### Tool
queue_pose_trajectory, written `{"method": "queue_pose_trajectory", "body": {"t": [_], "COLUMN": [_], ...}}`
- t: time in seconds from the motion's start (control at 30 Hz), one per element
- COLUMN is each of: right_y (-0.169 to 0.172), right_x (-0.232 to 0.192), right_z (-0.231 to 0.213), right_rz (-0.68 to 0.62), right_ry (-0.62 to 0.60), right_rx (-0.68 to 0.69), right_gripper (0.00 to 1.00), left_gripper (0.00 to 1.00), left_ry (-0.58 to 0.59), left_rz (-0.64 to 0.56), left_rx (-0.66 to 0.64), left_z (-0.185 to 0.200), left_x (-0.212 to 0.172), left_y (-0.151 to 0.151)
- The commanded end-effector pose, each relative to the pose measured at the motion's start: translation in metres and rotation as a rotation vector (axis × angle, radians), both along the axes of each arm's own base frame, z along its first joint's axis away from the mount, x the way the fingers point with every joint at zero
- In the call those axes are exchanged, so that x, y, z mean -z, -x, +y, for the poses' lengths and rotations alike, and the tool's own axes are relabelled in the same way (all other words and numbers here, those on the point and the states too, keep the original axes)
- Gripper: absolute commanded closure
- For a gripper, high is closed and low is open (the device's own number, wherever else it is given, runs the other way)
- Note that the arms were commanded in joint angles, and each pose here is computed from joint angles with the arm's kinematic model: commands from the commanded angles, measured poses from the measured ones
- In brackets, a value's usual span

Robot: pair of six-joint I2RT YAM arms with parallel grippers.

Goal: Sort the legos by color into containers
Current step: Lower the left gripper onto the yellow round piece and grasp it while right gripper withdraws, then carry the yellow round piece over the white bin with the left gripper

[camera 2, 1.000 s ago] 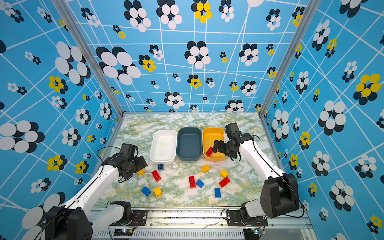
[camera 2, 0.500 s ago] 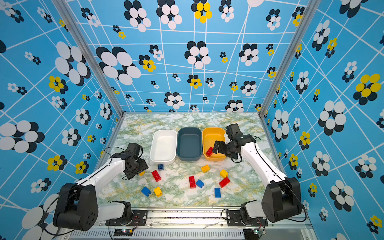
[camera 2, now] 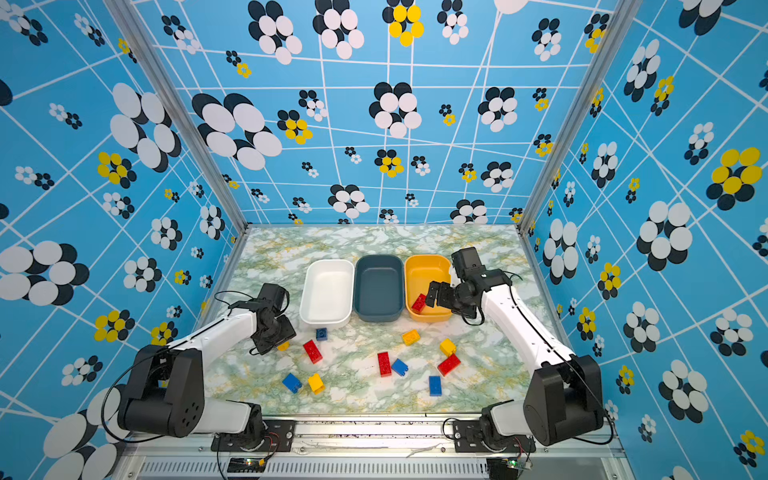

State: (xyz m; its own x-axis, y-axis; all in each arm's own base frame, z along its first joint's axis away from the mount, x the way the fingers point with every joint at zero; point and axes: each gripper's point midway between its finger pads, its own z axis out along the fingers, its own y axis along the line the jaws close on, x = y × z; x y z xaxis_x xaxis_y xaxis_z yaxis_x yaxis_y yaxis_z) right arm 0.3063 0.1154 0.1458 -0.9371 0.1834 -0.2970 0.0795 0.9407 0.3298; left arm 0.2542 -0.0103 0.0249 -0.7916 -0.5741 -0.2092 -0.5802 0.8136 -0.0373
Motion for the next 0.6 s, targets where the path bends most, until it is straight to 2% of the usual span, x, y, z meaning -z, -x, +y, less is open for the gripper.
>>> {"method": "queue_pose_trajectory", "body": {"t": [0.0,0.3,0.33,0.57], "right_y": [0.001,-0.002,-0.001,0.0], "right_x": [-0.005,-0.005,-0.006,-0.008], "right_z": [-0.002,-0.001,-0.001,-0.001], "right_rz": [-0.004,-0.003,-0.003,-0.005], "right_ry": [0.009,0.004,0.004,0.002], "right_rx": [0.014,0.018,0.017,0.017], "right_gripper": [0.01,0.01,0.01,0.01], "left_gripper": [0.38,0.56,0.6,0.66], "left_ry": [-0.017,-0.031,-0.03,-0.036], "left_rz": [-0.024,-0.019,-0.019,-0.046], "left_rx": [-0.02,-0.018,-0.015,-0.015], "left_z": [0.004,0.009,0.008,0.01], "left_x": [-0.005,-0.009,-0.009,-0.023], "left_y": [-0.012,-0.007,-0.006,-0.004]}}
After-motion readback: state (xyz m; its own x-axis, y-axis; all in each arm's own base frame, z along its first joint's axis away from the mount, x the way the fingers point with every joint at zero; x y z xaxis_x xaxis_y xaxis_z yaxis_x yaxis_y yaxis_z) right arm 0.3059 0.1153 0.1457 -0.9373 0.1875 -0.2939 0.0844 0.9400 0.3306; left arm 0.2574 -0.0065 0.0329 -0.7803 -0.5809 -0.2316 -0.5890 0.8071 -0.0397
